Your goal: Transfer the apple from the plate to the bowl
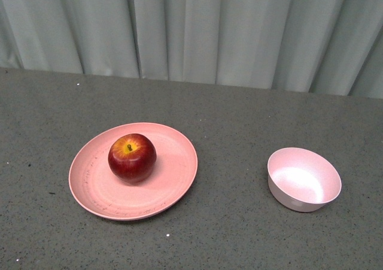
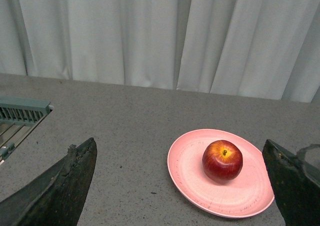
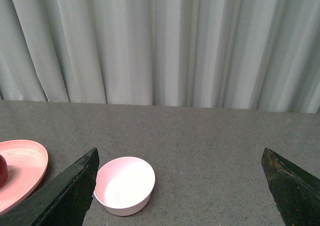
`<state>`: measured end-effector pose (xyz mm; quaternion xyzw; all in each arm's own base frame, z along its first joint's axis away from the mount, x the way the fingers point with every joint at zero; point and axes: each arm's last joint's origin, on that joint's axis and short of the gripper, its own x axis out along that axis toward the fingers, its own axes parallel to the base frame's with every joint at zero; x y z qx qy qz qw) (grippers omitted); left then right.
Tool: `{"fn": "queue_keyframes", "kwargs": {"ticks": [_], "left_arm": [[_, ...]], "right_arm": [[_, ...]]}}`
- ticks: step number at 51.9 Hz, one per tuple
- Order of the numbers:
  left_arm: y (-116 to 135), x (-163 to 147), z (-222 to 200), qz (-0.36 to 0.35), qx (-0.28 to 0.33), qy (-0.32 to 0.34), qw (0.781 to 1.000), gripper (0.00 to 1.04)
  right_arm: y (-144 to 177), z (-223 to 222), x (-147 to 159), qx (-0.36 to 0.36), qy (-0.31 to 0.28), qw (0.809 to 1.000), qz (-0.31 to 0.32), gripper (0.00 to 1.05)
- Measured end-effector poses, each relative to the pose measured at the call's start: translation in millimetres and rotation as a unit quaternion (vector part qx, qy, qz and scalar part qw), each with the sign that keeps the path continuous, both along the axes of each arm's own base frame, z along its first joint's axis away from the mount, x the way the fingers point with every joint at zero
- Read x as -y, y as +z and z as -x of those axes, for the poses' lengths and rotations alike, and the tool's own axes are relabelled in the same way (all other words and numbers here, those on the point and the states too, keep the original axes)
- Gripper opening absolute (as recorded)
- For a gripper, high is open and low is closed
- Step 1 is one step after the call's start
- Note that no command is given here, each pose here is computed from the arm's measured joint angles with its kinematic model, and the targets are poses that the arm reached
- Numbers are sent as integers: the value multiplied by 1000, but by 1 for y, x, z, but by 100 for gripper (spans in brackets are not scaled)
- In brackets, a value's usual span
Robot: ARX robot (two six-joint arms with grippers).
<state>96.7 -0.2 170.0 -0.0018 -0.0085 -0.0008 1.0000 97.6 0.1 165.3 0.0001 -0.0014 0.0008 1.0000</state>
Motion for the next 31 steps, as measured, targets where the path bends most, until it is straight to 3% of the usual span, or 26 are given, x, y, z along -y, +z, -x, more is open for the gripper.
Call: {"fn": "queue_keyframes", "kwargs": {"ticks": [31], "left_arm": [[0, 0, 0, 0, 0, 0, 1000, 98]], "right_arm": [[0, 0, 0, 0, 0, 1000, 0, 95]]}}
